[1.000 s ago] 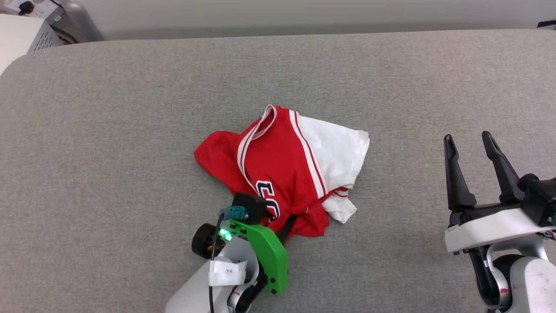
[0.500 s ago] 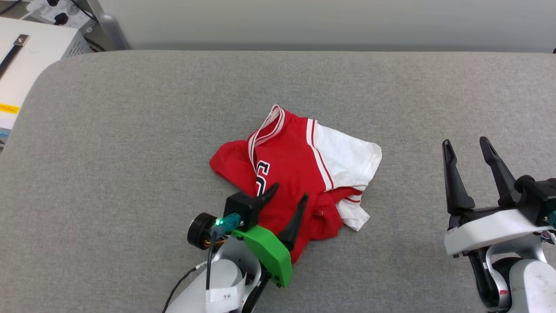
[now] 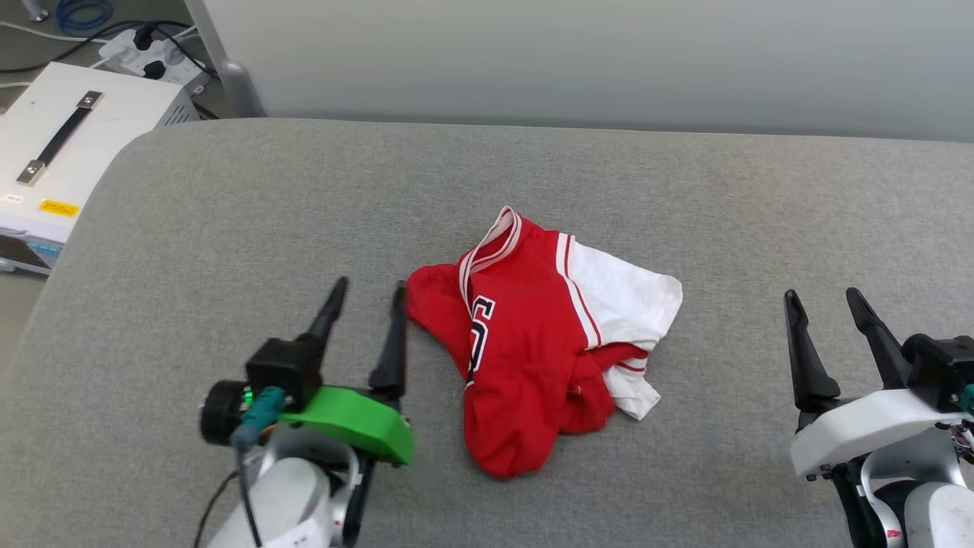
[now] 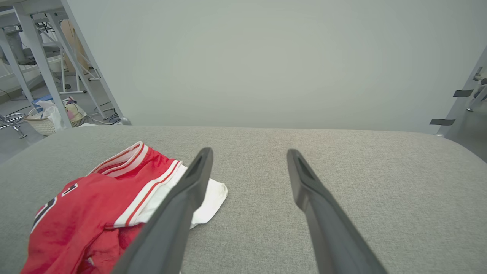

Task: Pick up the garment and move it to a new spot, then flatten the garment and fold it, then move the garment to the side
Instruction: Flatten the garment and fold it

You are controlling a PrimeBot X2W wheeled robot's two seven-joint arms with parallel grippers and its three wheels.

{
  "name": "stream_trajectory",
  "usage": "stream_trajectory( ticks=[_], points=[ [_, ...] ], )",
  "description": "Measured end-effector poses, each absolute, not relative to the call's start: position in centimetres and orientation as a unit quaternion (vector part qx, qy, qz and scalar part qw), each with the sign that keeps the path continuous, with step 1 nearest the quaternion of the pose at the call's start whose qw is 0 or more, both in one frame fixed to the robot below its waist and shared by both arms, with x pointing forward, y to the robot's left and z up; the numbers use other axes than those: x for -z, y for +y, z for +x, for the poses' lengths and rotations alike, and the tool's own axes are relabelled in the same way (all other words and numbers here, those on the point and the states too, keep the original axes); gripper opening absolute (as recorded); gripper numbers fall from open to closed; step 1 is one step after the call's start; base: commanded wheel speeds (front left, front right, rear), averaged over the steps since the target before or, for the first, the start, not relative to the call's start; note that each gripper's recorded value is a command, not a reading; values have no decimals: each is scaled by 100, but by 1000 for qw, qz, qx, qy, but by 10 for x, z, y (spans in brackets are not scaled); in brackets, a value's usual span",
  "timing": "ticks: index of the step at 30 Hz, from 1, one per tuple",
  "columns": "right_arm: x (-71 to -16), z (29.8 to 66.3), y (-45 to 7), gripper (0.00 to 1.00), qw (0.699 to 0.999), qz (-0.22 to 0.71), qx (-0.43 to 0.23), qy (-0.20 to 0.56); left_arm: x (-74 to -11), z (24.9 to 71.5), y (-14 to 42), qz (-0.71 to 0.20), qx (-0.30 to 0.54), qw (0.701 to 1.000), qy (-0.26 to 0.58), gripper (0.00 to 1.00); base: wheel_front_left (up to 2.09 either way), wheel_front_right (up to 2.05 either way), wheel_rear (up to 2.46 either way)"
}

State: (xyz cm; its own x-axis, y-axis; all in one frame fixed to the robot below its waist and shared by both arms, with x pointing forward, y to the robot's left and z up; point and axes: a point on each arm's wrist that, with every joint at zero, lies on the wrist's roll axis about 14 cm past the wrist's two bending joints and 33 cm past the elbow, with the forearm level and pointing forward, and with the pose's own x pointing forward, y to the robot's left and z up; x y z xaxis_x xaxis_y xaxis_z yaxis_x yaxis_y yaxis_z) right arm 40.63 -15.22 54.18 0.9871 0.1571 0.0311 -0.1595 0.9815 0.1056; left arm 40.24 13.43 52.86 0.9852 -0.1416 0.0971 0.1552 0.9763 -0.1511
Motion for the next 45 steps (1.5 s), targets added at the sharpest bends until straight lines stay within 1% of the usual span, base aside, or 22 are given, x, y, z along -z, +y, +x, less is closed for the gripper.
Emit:
stream_trajectory(
  ticks=[8,11,12,16,23,29,33,39,40,41,42,45],
  points=[
    [-526,412,-153,100,996,48,-77,22,-545,394,188,-59,3,995,-75,100,0,0,0],
    [-503,414,-155,100,993,48,-75,71,-545,392,194,-53,-7,996,-78,100,0,0,0],
    [-489,414,-156,100,991,49,-75,103,-545,391,196,-53,-9,996,-78,100,0,0,0],
    [-448,419,-158,100,973,43,-90,210,-544,392,196,-52,-12,996,-78,100,0,0,0],
    [-423,452,-135,100,937,3,-158,312,-537,395,197,-68,-24,995,-72,100,0,0,0],
    [-416,481,-104,100,917,-27,-209,339,-529,397,204,-70,-39,995,-64,100,0,0,0],
    [-397,492,-85,100,899,-41,-234,369,-522,399,209,-72,-49,995,-56,100,0,0,0],
    [-358,483,-72,100,856,-58,-252,447,-512,398,219,-74,-67,994,-43,100,0,0,0],
    [-354,482,-70,63,848,-61,-257,460,-510,398,220,-75,-69,994,-41,100,0,0,0],
    [-352,481,-70,13,842,-63,-259,469,-508,398,222,-75,-72,994,-39,100,0,0,0],
    [-351,481,-69,0,836,-64,-262,478,-506,398,223,-76,-74,994,-37,100,0,0,0],
    [-352,481,-66,0,829,-58,-268,487,-504,397,226,-75,-80,993,-34,100,0,0,0]
  ],
)
